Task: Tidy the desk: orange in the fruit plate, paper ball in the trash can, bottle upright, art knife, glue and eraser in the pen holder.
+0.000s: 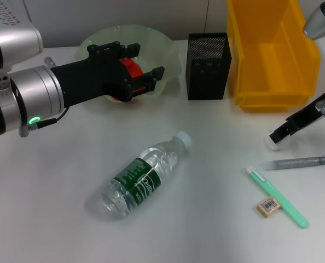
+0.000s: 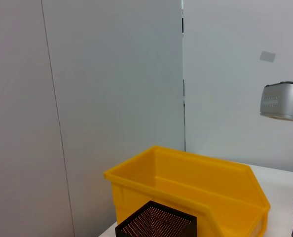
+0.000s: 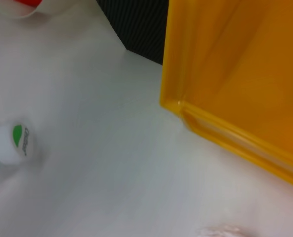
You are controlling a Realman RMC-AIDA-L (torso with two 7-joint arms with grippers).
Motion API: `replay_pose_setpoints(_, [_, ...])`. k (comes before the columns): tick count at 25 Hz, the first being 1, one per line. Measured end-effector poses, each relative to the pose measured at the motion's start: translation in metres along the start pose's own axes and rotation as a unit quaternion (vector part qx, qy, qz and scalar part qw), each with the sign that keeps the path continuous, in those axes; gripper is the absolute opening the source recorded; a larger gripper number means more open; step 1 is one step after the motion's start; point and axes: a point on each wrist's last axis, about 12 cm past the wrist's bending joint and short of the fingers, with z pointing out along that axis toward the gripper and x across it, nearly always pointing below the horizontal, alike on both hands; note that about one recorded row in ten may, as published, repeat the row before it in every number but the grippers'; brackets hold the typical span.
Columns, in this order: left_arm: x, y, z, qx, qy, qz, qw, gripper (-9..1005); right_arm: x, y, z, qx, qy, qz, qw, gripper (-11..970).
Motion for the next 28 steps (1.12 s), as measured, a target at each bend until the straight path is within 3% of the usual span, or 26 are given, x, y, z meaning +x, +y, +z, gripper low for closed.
replay_pose_setpoints(21, [0.001, 0.0, 0.0, 0.0, 0.001, -0.001, 1.0, 669, 0.003, -0.003, 0.003, 0.008, 0.001, 0.004, 1.0, 328])
replay_pose_setpoints(28, [0.001, 0.001, -0.002, -0.004, 0.001, -0.004, 1.0, 669, -0.006, 0.011, -0.013, -0.005, -0.024, -0.018, 1.0, 303])
